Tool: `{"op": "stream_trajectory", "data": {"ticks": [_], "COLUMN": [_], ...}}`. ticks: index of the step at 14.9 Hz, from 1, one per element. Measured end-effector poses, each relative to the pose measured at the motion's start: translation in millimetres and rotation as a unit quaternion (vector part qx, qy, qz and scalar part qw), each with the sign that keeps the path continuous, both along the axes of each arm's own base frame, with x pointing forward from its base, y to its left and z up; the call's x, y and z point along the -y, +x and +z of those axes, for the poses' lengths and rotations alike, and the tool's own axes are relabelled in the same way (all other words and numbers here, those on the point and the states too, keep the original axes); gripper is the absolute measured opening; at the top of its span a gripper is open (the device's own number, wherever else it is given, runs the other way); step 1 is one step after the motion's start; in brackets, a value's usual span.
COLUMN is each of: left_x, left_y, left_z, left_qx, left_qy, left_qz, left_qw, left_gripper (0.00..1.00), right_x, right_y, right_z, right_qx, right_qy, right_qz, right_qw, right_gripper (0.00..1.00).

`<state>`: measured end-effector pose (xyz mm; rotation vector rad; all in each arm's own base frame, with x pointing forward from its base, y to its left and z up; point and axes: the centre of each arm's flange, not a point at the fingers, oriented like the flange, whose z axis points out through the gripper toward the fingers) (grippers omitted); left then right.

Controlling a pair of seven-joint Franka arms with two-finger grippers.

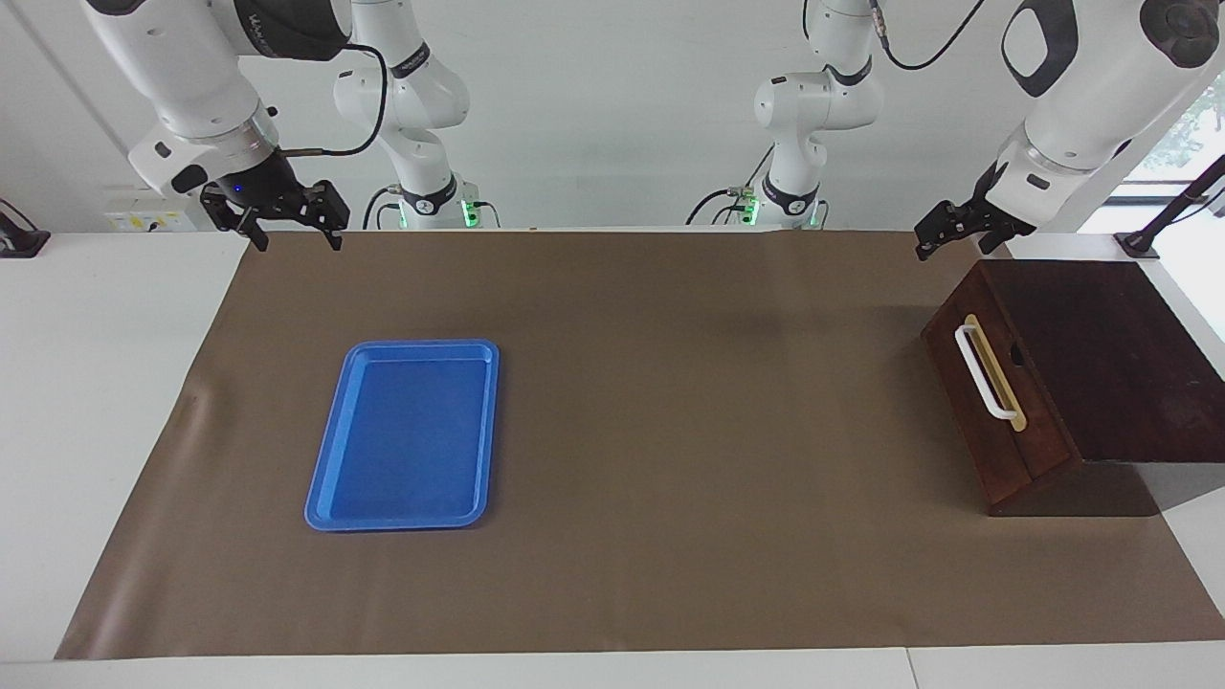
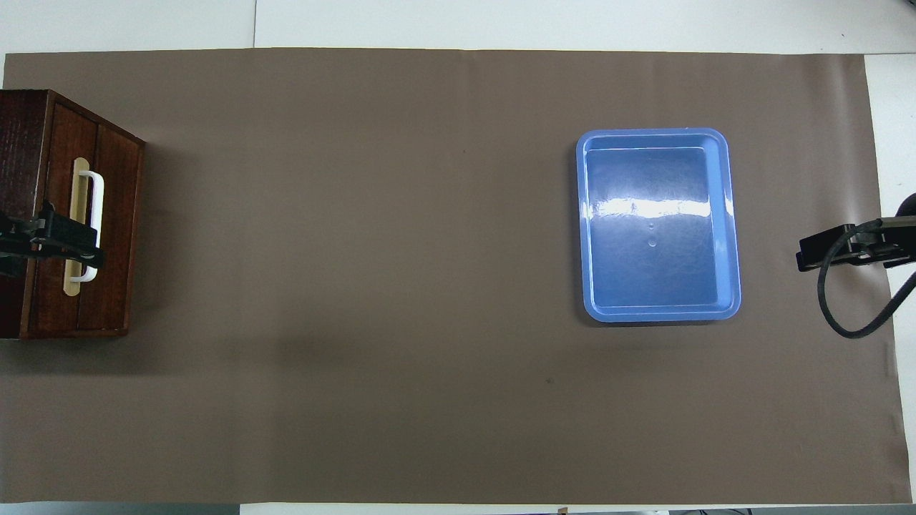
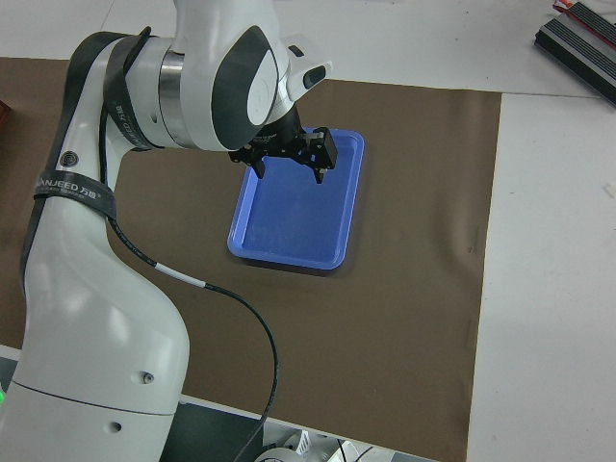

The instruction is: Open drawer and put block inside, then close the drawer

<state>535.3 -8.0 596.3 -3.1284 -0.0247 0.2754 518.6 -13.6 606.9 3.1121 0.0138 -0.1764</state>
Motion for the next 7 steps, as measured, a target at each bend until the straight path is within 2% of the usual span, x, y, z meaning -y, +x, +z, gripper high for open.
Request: {"op": "stream_trajectory", "data": {"ticks": [7], "left_x": [6.5], "left_y": [0.4], "left_z": [4.2], "left_qx": [0.005], "left_qy": [-0.001], "left_qz": [-0.014], "left_qw": [1.000], "left_gripper": [1.00], "right_x": [-1.1], "right_y": [-0.4], "right_z": [0.4], "right_qx": [-0.001], "right_qy": [0.000], "right_qz": [0.001], "right_qw": [1.000], "right_gripper": [1.00]}}
